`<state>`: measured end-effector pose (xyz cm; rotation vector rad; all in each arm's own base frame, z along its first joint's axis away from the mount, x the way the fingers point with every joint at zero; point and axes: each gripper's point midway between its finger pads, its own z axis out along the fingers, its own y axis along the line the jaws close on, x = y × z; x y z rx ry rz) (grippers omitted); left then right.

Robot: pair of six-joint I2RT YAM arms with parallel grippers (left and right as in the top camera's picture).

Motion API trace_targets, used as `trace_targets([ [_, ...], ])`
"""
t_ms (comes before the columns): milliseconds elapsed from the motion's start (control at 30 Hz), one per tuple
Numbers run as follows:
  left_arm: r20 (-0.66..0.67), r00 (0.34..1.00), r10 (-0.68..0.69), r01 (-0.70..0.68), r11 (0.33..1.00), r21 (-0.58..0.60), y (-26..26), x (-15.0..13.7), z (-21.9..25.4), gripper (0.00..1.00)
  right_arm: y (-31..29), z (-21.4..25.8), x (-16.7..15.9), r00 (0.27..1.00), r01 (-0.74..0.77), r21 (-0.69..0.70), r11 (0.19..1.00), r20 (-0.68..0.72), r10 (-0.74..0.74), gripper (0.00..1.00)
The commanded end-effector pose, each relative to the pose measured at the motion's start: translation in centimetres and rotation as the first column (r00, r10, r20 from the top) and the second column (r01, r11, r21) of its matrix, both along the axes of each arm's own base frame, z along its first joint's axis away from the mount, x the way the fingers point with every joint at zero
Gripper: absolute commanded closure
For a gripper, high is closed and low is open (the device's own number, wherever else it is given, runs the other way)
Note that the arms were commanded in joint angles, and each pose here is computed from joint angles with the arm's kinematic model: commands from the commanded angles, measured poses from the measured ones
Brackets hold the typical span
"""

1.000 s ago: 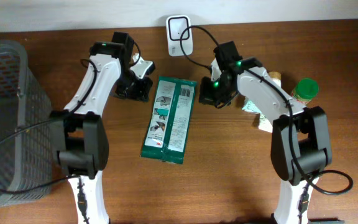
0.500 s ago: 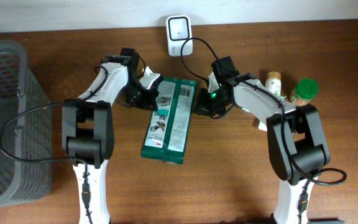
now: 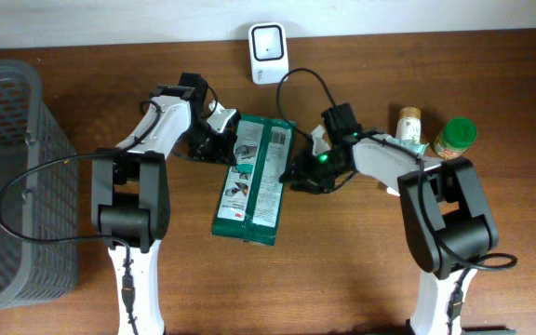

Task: Scan the item barcode
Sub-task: 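Lift the green packet with both grippers, then release the left gripper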

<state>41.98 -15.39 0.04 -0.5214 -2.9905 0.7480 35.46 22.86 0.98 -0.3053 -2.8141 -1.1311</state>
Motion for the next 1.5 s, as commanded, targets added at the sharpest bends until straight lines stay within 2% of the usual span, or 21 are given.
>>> trace_targets([
  [0, -0.034, 0.999, 0.003, -0.002, 0.999, 0.045, 0.6, -0.9, -1.7, 1.00, 0.8, -2.8, -2.9, 0.996, 0.002, -0.079, 0.997, -0.090, -0.009, 0.59],
  [67, -0.034, 0.999, 0.003, -0.001, 0.999, 0.045, 0.6, -0.9, -1.7, 1.00, 1.6, -2.7, -2.1, 0.998, 0.022, -0.067, 0.997, -0.060, -0.026, 0.57],
  [233, -0.035, 0.999, 0.002, -0.001, 0.999, 0.045, 0.5, -0.9, -1.7, 1.00, 3.1, -0.9, 2.3, 0.988, 0.043, 0.025, 0.999, 0.147, -0.046, 0.57],
  [400, -0.039, 0.999, -0.002, 0.003, 0.999, 0.043, 0.3, -1.1, -1.7, 1.00, 4.8, 1.8, 4.5, 0.954, -0.018, 0.143, 0.990, 0.297, -0.026, 0.57],
  [467, -0.039, 0.999, -0.009, 0.011, 0.999, 0.043, 0.0, -1.2, -1.7, 1.00, 4.8, 1.9, 3.3, 0.964, -0.068, 0.175, 0.982, 0.267, 0.019, 0.57],
  [567, -0.039, 0.999, -0.013, 0.015, 0.999, 0.043, -0.1, -1.2, -1.7, 1.00, 3.7, -0.1, 1.2, 0.989, -0.037, 0.097, 0.995, 0.146, 0.022, 0.57],
  [733, -0.032, 0.999, -0.034, 0.036, 0.998, 0.042, -1.0, -1.4, -1.7, 1.00, 4.0, -1.2, 0.4, 0.990, -0.032, 0.019, 0.999, 0.136, 0.029, 0.57],
  [900, -0.030, 0.999, -0.036, 0.038, 0.998, 0.045, -1.0, -1.4, -1.7, 1.00, 0.4, -0.7, -0.3, 0.997, -0.037, 0.021, 0.999, 0.073, 0.036, 0.55],
  [1033, -0.027, 0.999, -0.036, 0.037, 0.998, 0.044, -1.0, -1.3, -1.8, 1.00, -0.3, -1.2, -2.4, 0.997, -0.075, -0.022, 0.997, 0.006, 0.075, 0.53],
  [1100, -0.028, 0.999, -0.036, 0.037, 0.998, 0.044, -1.0, -1.4, -1.8, 1.00, 1.3, -1.7, -4.1, 0.994, -0.109, -0.041, 0.993, -0.023, 0.108, 0.52],
  [1200, -0.028, 0.999, -0.036, 0.037, 0.998, 0.044, -1.0, -1.4, -1.8, 1.00, 2.4, -2.8, -6.0, 0.992, -0.075, -0.099, 0.992, -0.107, 0.064, 0.43],
  [1300, -0.027, 0.999, -0.036, 0.037, 0.998, 0.044, -1.0, -1.3, -1.8, 1.00, 3.3, -2.3, -4.2, 0.998, -0.047, -0.064, 0.997, -0.034, 0.045, 0.44],
  [1433, -0.029, 0.999, -0.037, 0.038, 0.998, 0.044, -1.1, -1.4, -1.8, 1.00, 5.5, -0.1, -0.6, 0.987, -0.058, 0.064, 0.996, 0.155, 0.048, 0.56],
  [1467, -0.029, 0.999, -0.037, 0.038, 0.998, 0.044, -1.1, -1.4, -1.8, 1.00, 5.6, 0.4, 0.3, 0.980, -0.057, 0.083, 0.995, 0.195, 0.040, 0.62],
])
